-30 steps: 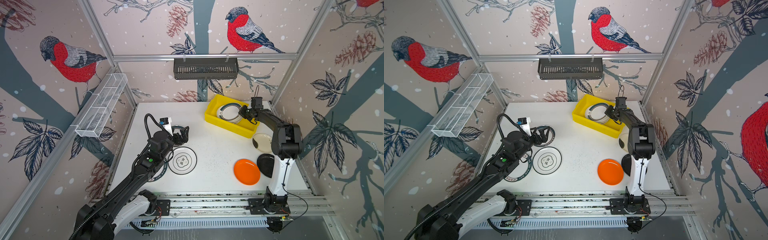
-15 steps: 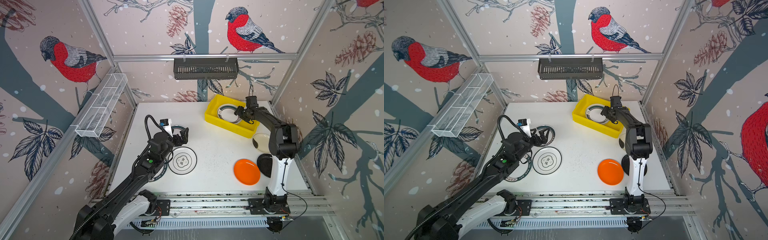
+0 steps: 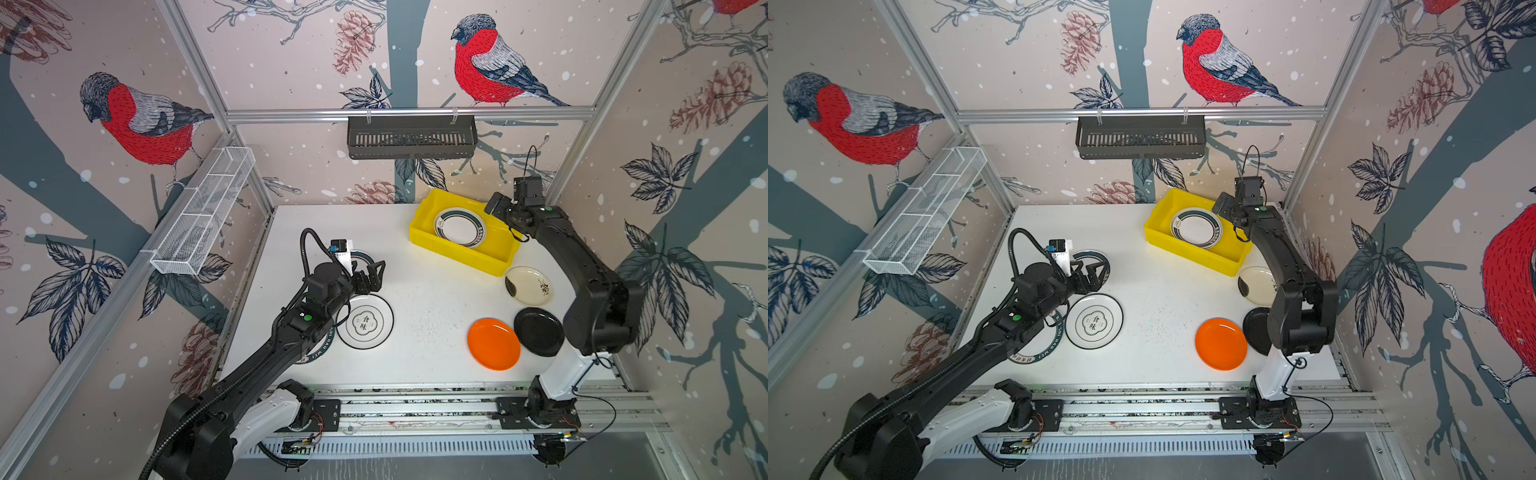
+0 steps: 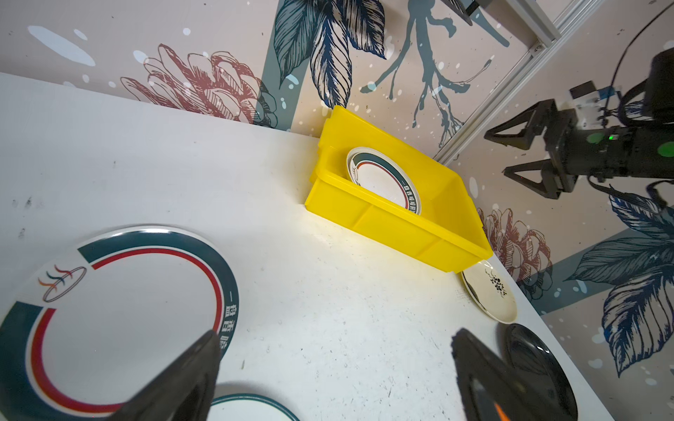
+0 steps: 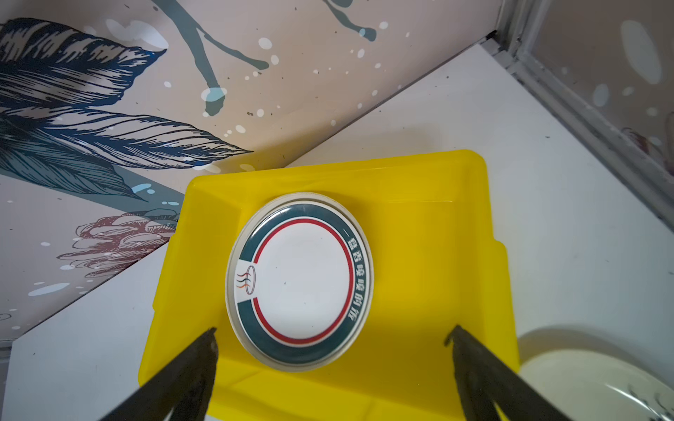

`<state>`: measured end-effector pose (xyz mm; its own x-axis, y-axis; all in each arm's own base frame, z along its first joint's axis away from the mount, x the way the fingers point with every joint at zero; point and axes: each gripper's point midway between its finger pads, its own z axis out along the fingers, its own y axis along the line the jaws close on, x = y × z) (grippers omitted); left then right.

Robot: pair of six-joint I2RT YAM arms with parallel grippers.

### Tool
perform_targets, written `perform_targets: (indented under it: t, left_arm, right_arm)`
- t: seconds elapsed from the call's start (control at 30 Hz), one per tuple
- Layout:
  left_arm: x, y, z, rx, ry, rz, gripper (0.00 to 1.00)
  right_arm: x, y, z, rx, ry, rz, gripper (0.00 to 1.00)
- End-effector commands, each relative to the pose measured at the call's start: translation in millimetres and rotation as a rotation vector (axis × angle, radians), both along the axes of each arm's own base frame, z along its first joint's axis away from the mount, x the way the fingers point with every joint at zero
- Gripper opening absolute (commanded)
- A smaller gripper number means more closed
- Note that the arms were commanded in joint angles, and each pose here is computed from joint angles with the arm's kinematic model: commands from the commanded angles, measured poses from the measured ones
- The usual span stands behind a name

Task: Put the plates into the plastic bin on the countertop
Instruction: 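Open the right gripper and move it back toward the orange plate, then lower the open right gripper onto the rim of the orange plate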

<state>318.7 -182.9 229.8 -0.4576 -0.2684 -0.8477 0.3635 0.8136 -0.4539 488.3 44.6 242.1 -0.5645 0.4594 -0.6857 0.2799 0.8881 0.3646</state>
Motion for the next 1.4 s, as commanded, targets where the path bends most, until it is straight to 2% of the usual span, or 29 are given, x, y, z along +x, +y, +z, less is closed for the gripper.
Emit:
perform_targets:
  t: [0.0,0.17,0.33,0.47,0.6,0.73,0.97,1.23,1.37]
  left_arm:
    - [1,-13,7,-0.068,-0.004,-0.053,0.97]
    - [-3,-35,-13,-0.139,0.096,-0.137,0.97]
    - [-12,-57,-32,-0.131,0.137,-0.19,0.97]
    - [-20,-79,-41,-0.139,0.151,-0.302,0.97]
    - [-21,-88,-58,-0.183,0.2,-0.332,0.97]
    - [-28,-100,-69,-0.195,0.244,-0.379,0.96]
    - [-29,-92,-74,-0.157,0.254,-0.346,0.96]
    - [-27,-93,-80,-0.084,0.274,-0.356,0.96]
    - [-29,-98,-83,-0.104,0.292,-0.378,0.97]
  right_arm:
    - [-28,-2,5,-0.005,-0.028,0.008,1.0]
    - [-94,9,-12,0.017,-0.023,0.081,1.0]
    - [-153,12,-44,0.067,-0.001,0.096,1.0]
    - [-187,22,-58,0.077,0.032,0.1,1.0]
    - [-213,54,-90,0.196,0.099,0.17,1.0]
    - [-239,65,-120,0.176,0.208,0.185,1.0]
    - [-265,76,-157,0.231,0.265,0.185,1.0]
    - [-270,80,-174,0.265,0.276,0.169,1.0]
    - [-270,75,-173,0.23,0.271,0.162,1.0]
